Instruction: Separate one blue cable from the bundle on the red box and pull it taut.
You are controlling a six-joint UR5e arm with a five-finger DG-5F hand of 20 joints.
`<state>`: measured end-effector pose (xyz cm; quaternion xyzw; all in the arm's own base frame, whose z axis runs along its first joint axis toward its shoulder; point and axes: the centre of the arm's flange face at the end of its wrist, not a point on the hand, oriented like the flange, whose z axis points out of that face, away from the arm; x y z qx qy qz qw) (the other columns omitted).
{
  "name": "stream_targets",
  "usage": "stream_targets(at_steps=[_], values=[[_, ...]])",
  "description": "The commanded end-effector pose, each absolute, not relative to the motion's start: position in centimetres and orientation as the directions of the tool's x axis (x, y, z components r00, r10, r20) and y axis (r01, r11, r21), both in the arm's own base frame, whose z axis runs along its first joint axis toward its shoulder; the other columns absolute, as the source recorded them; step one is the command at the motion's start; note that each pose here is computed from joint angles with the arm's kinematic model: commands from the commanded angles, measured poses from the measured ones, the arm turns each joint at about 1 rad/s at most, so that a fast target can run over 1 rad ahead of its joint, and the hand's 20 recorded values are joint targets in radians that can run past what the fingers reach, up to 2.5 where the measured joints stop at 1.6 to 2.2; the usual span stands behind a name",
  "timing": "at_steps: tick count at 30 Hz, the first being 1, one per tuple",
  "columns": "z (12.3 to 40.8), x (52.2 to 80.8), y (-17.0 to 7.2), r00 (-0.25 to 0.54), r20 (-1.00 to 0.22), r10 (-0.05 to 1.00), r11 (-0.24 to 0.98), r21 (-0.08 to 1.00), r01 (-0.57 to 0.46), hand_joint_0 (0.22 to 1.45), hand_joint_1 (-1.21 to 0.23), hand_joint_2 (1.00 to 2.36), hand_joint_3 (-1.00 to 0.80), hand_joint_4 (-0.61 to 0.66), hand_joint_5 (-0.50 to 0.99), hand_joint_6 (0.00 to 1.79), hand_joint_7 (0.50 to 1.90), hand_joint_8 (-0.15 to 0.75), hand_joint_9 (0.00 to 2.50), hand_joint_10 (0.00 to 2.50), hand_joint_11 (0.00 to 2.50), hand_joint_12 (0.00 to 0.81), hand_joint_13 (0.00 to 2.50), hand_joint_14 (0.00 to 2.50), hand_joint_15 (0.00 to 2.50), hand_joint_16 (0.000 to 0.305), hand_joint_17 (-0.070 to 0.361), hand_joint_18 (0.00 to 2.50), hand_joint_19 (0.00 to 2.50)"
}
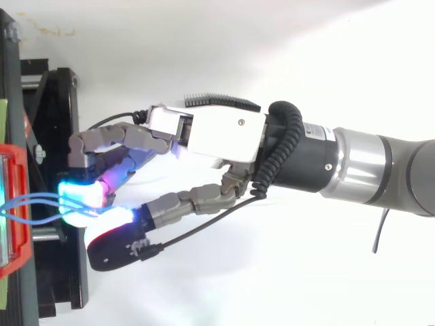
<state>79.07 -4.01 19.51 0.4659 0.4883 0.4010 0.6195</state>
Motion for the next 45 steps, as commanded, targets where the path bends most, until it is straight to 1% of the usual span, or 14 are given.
stream_targets(at_steps=[1, 3, 8, 10, 12, 15, 21, 25, 29, 31, 35, 36, 39, 45], values=[[19.5, 79.1, -4.0, 0.203, -0.231, 0.952, 0.243, 0.969, -0.039, 0.58, -0.72, 1.01, -0.27, 0.11, -0.12, 0.67, 1.21, 0.334, 0.87, 0.01, 0.51, 0.391, 0.69, 0.01, 0.35, 0.048, 0.108, 0.63, 0.45], [19.4, 79.0, -4.1, 0.200, -0.234, 0.952, 0.245, 0.969, -0.032, 0.58, -0.75, 1.02, -0.23, 0.11, -0.14, 0.75, 1.11, 0.337, 0.87, 0.01, 0.55, 0.394, 0.69, 0.01, 0.35, 0.048, 0.109, 0.64, 0.45], [18.8, 78.4, -3.9, 0.165, -0.256, 0.953, 0.255, 0.967, 0.023, 0.59, -0.78, 1.02, -0.17, 0.09, -0.17, 0.83, 1.05, 0.331, 0.86, 0.01, 0.60, 0.398, 0.70, 0.01, 0.35, 0.048, 0.108, 0.67, 0.45], [19.4, 78.2, -3.9, 0.159, -0.261, 0.952, 0.260, 0.965, 0.031, 0.60, -0.80, 1.02, -0.20, 0.10, -0.18, 0.85, 0.97, 0.326, 0.85, 0.01, 0.60, 0.395, 0.70, 0.01, 0.36, 0.048, 0.107, 0.67, 0.45], [19.7, 78.1, -3.9, 0.158, -0.260, 0.953, 0.258, 0.965, 0.037, 0.60, -0.85, 1.01, -0.39, 0.14, -0.18, 0.86, 0.97, 0.328, 0.85, 0.02, 0.62, 0.395, 0.71, 0.01, 0.37, 0.048, 0.107, 0.69, 0.44], [20.8, 77.6, -4.0, 0.152, -0.268, 0.951, 0.263, 0.963, 0.057, 0.54, -0.77, 1.00, -0.50, 0.16, -0.17, 0.86, 0.97, 0.335, 0.87, 0.01, 0.61, 0.403, 0.72, 0.01, 0.36, 0.049, 0.110, 0.71, 0.44], [22.9, 76.7, -4.1, 0.145, -0.282, 0.948, 0.271, 0.958, 0.092, 0.52, -0.60, 1.00, -0.50, 0.17, -0.16, 0.84, 1.01, 0.357, 0.91, 0.01, 0.61, 0.413, 0.75, 0.01, 0.38, 0.050, 0.113, 0.72, 0.45], [23.4, 76.4, -4.1, 0.141, -0.282, 0.949, 0.270, 0.958, 0.101, 0.57, -0.57, 1.01, -0.38, 0.15, -0.15, 0.84, 1.05, 0.350, 0.93, 0.01, 0.62, 0.404, 0.76, 0.01, 0.39, 0.048, 0.108, 0.71, 0.48], [23.4, 76.4, -4.1, 0.138, -0.281, 0.950, 0.269, 0.958, 0.100, 0.57, -0.62, 1.01, -0.26, 0.14, -0.15, 0.84, 1.12, 0.354, 0.93, 0.01, 0.64, 0.405, 0.77, 0.01, 0.40, 0.048, 0.108, 0.72, 0.48], [23.4, 76.4, -4.1, 0.138, -0.281, 0.950, 0.269, 0.958, 0.100, 0.58, -0.70, 1.01, -0.18, 0.15, -0.16, 0.88, 1.03, 0.371, 0.94, 0.01, 0.67, 0.430, 0.80, 0.01, 0.39, 0.052, 0.117, 0.77, 0.46], [24.2, 76.3, -4.1, 0.141, -0.278, 0.950, 0.267, 0.959, 0.092, 0.61, -0.82, 1.02, -0.17, 0.06, -0.19, 0.90, 1.01, 0.341, 0.88, 0.02, 0.69, 0.414, 0.78, 0.01, 0.40, 0.049, 0.109, 0.75, 0.47], [24.3, 76.3, -4.1, 0.141, -0.278, 0.950, 0.267, 0.959, 0.092, 0.65, -0.88, 1.02, -0.16, 0.03, -0.20, 0.91, 1.07, 0.333, 0.87, 0.02, 0.70, 0.401, 0.77, 0.01, 0.40, 0.047, 0.106, 0.76, 0.47], [25.3, 76.0, -4.1, 0.142, -0.279, 0.950, 0.267, 0.959, 0.093, 0.77, -0.91, 1.02, -0.24, 0.02, -0.21, 0.92, 1.11, 0.313, 0.87, 0.02, 0.70, 0.386, 0.78, 0.01, 0.40, 0.046, 0.103, 0.79, 0.46], [25.5, 75.4, -4.2, 0.133, -0.276, 0.952, 0.260, 0.957, 0.126, 0.81, -0.90, 1.00, -0.50, 0.08, -0.21, 0.91, 0.99, 0.306, 0.87, 0.02, 0.70, 0.379, 0.80, 0.01, 0.41, 0.044, 0.100, 0.81, 0.45]])
